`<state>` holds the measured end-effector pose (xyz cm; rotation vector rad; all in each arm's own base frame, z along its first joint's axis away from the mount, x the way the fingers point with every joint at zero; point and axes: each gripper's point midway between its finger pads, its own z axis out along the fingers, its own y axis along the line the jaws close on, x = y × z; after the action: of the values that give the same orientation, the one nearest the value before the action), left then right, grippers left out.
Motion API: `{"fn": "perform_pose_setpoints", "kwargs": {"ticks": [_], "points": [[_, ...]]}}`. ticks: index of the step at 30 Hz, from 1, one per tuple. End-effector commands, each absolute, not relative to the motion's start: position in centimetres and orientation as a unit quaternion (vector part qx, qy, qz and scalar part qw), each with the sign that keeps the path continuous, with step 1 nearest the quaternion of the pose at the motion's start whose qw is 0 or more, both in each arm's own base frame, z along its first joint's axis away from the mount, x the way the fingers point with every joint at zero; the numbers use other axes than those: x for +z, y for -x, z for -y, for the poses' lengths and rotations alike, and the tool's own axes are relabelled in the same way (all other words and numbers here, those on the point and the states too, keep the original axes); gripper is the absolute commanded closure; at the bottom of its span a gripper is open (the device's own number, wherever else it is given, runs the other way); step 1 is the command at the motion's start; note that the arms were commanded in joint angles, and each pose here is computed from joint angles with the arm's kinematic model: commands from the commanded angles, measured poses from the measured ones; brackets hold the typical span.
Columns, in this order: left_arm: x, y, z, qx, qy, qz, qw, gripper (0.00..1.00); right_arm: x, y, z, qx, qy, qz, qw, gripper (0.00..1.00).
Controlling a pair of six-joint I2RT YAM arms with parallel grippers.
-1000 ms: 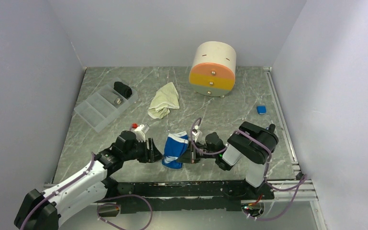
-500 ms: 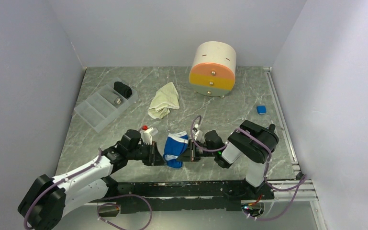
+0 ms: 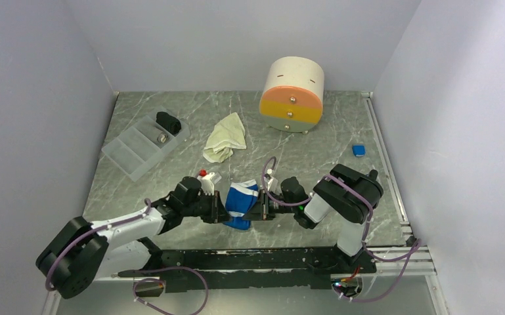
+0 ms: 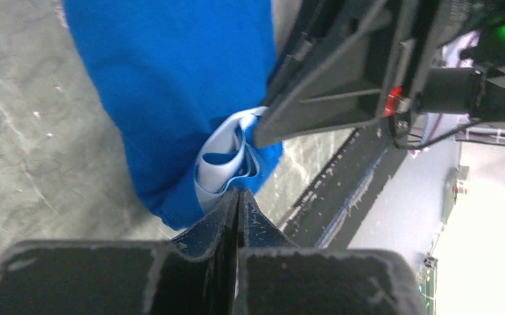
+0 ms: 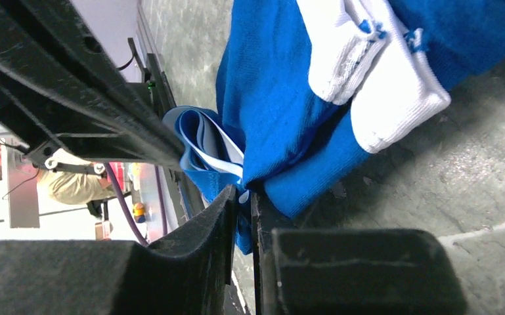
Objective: Roll the underwear
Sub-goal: Roll the underwear to the center of the board.
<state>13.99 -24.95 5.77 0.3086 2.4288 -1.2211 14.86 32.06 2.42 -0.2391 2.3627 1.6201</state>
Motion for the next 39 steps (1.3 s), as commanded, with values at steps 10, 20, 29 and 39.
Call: {"fn": "perform_pose_setpoints", "kwargs": {"ticks": [10,20,29,39], "points": [[3.1,-16.5,24.2,-0.381,-0.099,-0.886,0.245,0.95,6.0,-16.8,-31.3,0.531,0.127,-0.81,0.216,0.57],[2.8,-16.1,24.5,-0.387,-0.109,-0.886,0.231,0.95,9.6,-17.0,-30.5,0.373,0.404,-0.725,0.414,0.42],[2.4,-16.3,24.5,-0.367,-0.117,-0.897,0.215,0.95,7.4,-13.3,-32.0,0.218,0.692,-0.494,0.479,0.43],[2.1,-16.0,24.7,-0.375,-0.117,-0.897,0.205,0.95,5.1,-13.3,-33.4,0.127,0.767,-0.419,0.469,0.48]]}}
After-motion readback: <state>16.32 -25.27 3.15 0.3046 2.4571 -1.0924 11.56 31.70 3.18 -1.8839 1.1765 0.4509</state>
